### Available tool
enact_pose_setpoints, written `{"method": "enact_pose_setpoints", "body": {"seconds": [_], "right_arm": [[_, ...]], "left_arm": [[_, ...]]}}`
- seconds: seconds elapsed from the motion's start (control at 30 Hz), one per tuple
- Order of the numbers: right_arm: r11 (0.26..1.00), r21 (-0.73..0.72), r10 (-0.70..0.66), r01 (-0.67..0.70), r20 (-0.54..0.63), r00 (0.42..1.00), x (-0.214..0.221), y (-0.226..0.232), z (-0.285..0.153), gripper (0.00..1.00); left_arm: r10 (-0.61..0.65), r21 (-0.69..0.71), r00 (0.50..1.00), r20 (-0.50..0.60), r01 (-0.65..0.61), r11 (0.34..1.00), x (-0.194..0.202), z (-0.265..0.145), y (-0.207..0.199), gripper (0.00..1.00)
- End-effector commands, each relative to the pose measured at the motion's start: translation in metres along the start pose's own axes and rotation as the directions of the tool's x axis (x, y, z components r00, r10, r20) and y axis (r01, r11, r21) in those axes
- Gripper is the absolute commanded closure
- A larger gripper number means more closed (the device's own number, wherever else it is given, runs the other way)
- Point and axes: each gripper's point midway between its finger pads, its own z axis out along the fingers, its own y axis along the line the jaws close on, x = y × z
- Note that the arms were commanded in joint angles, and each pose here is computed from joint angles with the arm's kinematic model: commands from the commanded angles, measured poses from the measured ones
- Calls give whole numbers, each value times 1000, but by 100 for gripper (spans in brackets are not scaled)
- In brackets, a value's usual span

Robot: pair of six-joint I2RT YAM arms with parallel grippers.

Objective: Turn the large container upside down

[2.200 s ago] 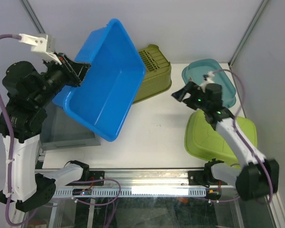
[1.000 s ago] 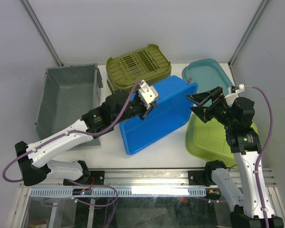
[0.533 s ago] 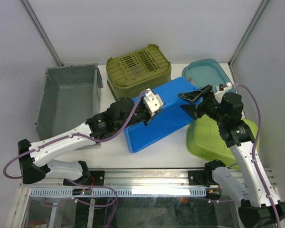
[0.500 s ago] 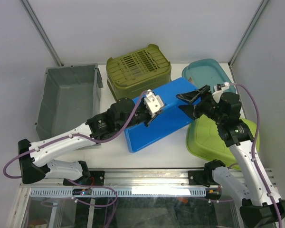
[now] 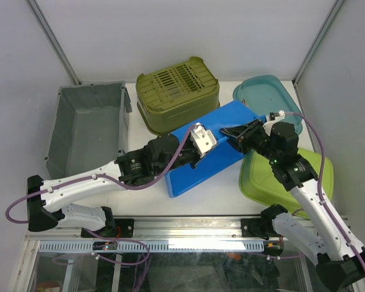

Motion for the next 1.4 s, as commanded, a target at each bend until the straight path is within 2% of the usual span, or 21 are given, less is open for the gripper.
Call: {"method": "enact_pose_setpoints", "body": {"seconds": [0.0, 0.03, 0.07, 0.1, 0.33, 0.43, 0.6, 0.67, 0.83, 0.93, 0.97, 1.0, 1.07, 1.1, 1.13, 1.23, 1.27, 1.37], "right_arm": [[985, -93, -150, 148, -16, 989, 9, 4, -1, 100], [982, -115, -156, 152, -24, 987, 11, 4, -1, 100], [976, -147, -165, 158, -35, 986, 14, 5, 0, 100], [972, -174, -166, 156, -48, 985, 17, 5, 0, 100], [902, -412, -183, 126, -102, 978, 39, 18, 7, 100], [819, -555, -220, 147, -67, 973, 50, 40, 2, 100], [692, -705, -264, 155, -48, 963, 67, 65, -10, 100], [675, -727, -239, 126, -53, 970, 67, 62, -9, 100], [761, -628, -262, 163, -67, 963, 70, 24, 9, 100], [884, -443, -230, 152, -129, 964, 71, -18, 20, 100], [904, -389, -244, 179, -124, 962, 70, -31, 21, 100], [898, -334, -332, 285, -92, 939, 67, -49, 24, 100], [896, -251, -398, 367, -83, 914, 64, -76, 21, 99], [904, -213, -396, 371, -90, 914, 63, -87, 18, 97], [908, -181, -397, 377, -91, 913, 62, -98, 14, 90], [926, -102, -373, 363, -107, 922, 61, -125, 7, 51], [929, -87, -369, 361, -112, 923, 61, -130, 5, 42], [928, -48, -372, 369, -122, 920, 60, -135, 5, 29]], "left_arm": [[-42, -3, 983, 179, 43, 999, -65, -11, 3, 57], [-48, -2, 983, 180, 50, 999, -69, -14, 4, 25], [-62, 1, 981, 185, 63, 998, -76, -19, 4, 5], [-73, 8, 979, 192, 73, 997, -83, -24, 5, 1], [-192, 61, 931, 312, 182, 981, -144, -81, 16, 1], [-228, 48, 906, 358, 225, 973, -162, -102, 26, 1], [-248, 53, 886, 393, 247, 968, -173, -118, 31, 1], [-246, 41, 886, 392, 250, 967, -172, -117, 33, 1], [-250, 28, 892, 377, 259, 965, -164, -114, 34, 1], [-256, 30, 892, 373, 264, 964, -161, -114, 33, 1], [-258, 33, 891, 372, 266, 963, -160, -115, 32, 1], [-261, 34, 891, 371, 268, 963, -159, -115, 32, 1], [-266, 41, 890, 370, 270, 962, -158, -115, 31, 1], [-268, 42, 890, 368, 272, 961, -157, -115, 30, 1], [-270, 40, 890, 368, 275, 961, -156, -115, 30, 1], [-272, 45, 890, 365, 275, 960, -154, -114, 29, 1], [-272, 45, 892, 363, 275, 961, -153, -112, 28, 1], [-275, 45, 894, 353, 277, 960, -150, -106, 26, 1]]}}
